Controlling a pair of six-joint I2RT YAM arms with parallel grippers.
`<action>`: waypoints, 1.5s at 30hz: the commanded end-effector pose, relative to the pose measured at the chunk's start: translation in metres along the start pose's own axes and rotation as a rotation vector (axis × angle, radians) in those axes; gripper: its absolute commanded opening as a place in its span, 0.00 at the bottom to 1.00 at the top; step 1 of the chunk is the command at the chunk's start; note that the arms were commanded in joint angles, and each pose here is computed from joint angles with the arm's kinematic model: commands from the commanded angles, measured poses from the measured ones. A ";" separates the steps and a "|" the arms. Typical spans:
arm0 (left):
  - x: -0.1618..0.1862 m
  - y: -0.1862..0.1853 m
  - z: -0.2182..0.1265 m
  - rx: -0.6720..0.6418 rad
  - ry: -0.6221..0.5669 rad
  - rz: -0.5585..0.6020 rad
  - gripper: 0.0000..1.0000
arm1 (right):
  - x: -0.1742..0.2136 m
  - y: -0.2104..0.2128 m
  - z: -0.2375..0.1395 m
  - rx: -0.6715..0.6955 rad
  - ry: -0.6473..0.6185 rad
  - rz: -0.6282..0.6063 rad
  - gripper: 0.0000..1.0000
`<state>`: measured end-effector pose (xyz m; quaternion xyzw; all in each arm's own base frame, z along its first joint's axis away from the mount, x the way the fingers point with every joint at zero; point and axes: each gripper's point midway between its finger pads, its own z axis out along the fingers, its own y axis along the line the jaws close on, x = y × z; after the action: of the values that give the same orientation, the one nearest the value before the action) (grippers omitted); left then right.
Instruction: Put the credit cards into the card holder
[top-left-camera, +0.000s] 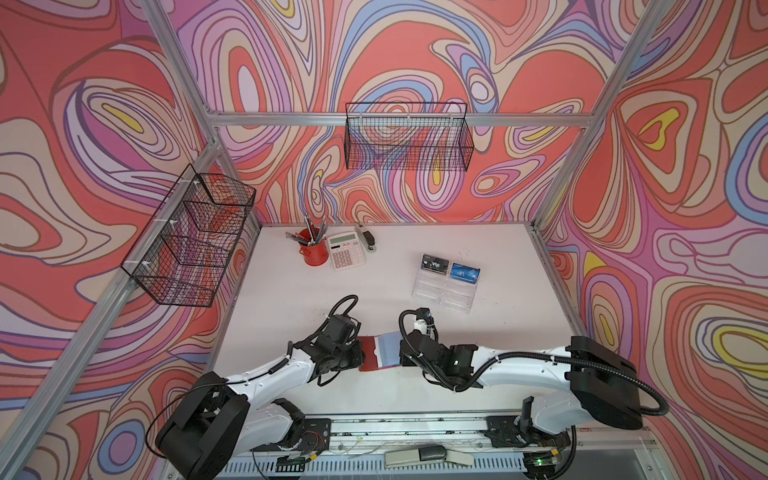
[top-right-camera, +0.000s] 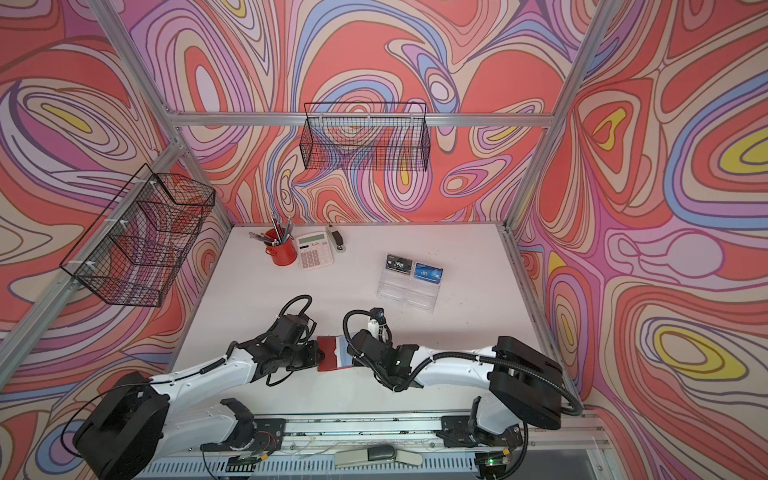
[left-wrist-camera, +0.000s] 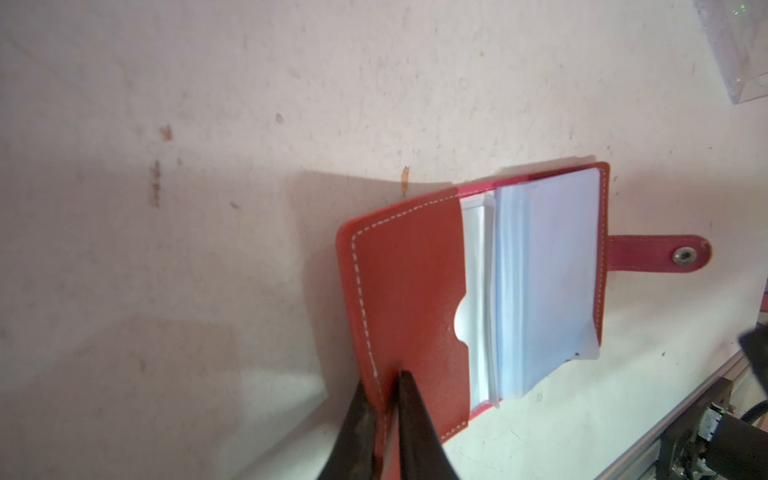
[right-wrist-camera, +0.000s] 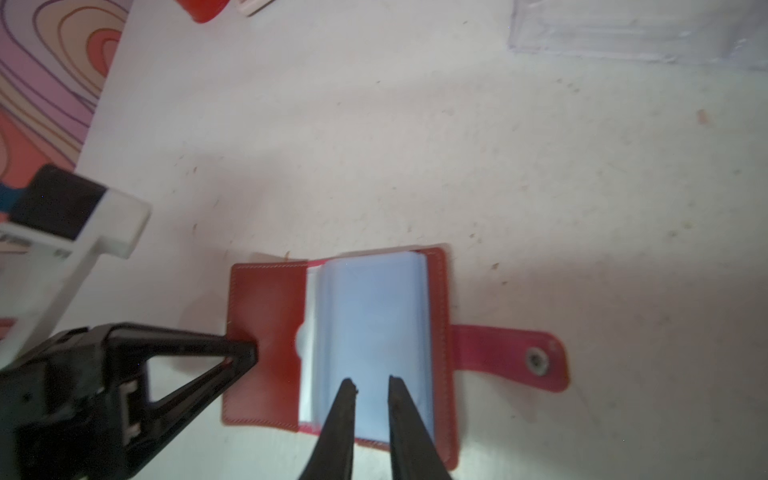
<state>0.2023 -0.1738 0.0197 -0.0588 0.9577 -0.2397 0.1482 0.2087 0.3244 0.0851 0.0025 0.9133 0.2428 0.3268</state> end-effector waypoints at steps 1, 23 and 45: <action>0.000 0.001 0.004 -0.005 0.008 0.004 0.13 | 0.017 0.009 0.008 -0.049 0.045 0.040 0.17; 0.000 0.003 0.004 -0.015 0.008 0.001 0.10 | 0.042 -0.041 0.019 0.096 0.064 0.141 0.16; 0.000 0.003 0.005 -0.017 0.009 0.005 0.09 | 0.039 -0.043 0.011 0.092 0.041 0.165 0.13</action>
<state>0.2069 -0.1806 0.0194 -0.0549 0.9542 -0.2527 0.1506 0.1927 0.3049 0.0421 0.0781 0.9249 0.2396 0.2849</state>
